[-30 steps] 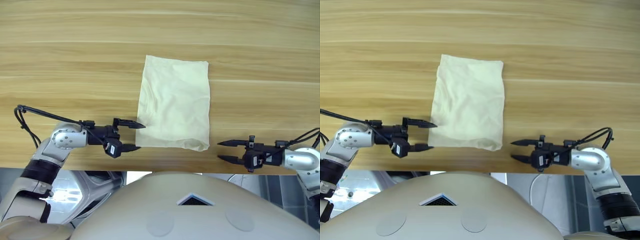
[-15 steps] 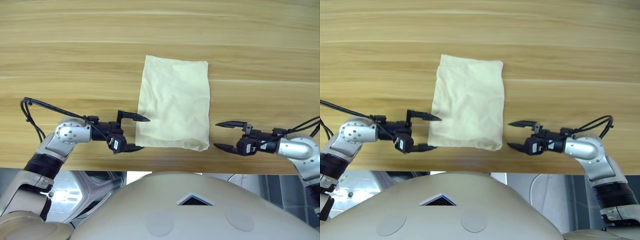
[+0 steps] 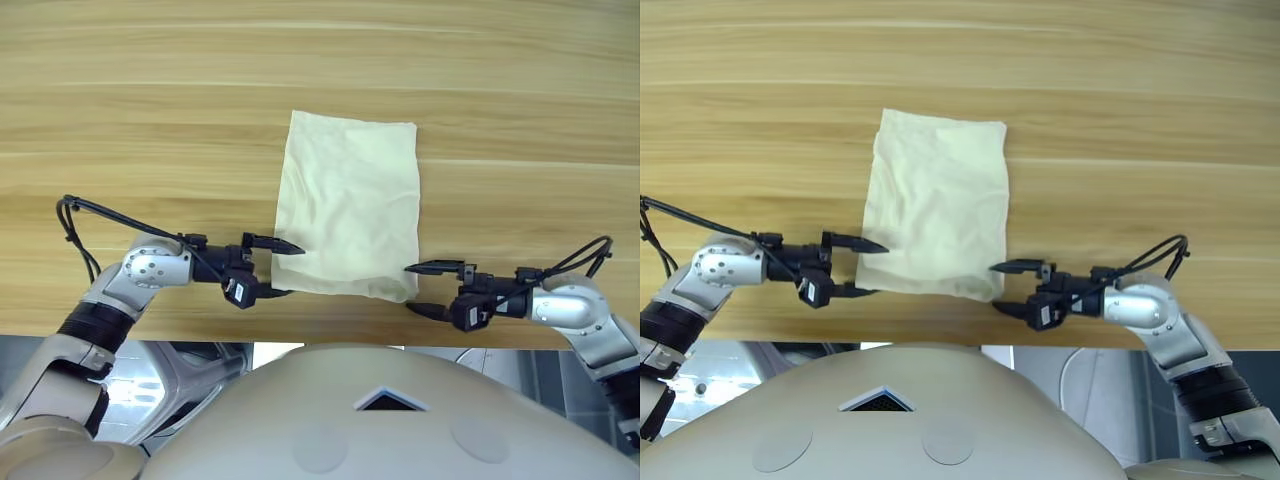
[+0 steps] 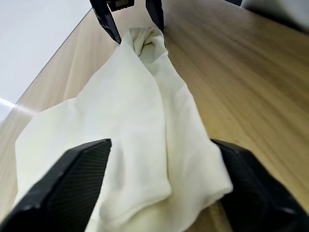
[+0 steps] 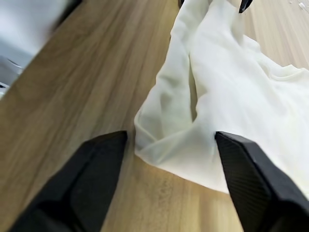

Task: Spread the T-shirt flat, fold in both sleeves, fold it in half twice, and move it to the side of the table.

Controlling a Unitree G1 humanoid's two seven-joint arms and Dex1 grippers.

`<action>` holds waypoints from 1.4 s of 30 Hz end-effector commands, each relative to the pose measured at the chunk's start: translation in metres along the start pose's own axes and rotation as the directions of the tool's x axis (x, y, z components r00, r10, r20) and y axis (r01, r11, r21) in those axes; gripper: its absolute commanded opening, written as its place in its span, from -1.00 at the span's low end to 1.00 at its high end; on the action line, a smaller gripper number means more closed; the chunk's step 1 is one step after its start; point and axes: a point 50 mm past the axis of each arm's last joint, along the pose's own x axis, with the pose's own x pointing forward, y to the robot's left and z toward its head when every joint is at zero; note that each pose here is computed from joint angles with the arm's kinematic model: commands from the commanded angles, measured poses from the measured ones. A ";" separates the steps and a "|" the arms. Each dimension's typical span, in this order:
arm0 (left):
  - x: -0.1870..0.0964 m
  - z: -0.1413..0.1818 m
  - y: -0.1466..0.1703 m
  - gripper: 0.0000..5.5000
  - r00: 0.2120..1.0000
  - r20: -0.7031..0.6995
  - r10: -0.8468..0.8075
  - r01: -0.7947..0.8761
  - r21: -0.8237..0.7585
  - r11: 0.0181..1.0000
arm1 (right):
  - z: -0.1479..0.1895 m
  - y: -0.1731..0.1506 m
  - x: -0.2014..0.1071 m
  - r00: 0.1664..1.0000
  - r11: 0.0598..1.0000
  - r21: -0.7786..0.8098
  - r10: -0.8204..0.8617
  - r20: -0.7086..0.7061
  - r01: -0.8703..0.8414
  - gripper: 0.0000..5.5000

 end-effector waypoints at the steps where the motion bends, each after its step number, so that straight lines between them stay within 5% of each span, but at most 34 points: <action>1: 0.001 -0.013 -0.025 0.09 0.982 -0.095 -0.164 0.155 -0.094 0.983 | -0.008 0.011 0.001 0.995 0.997 0.023 0.078 -0.070 -0.076 -0.09; 15: 0.003 -0.015 -0.023 -0.77 0.985 -0.096 -0.141 0.133 -0.084 0.988 | -0.008 0.010 0.002 0.995 0.997 0.018 0.077 -0.066 -0.076 -0.99; 21: 0.005 -0.014 -0.021 -1.00 0.988 -0.088 -0.131 0.124 -0.080 0.989 | -0.007 0.009 0.002 0.995 0.997 0.014 0.073 -0.066 -0.072 -1.00; 42: -0.018 0.032 0.001 -1.00 0.994 0.100 -0.037 0.047 -0.102 0.994 | 0.048 -0.006 -0.043 0.995 0.996 -0.077 0.046 0.086 -0.039 -1.00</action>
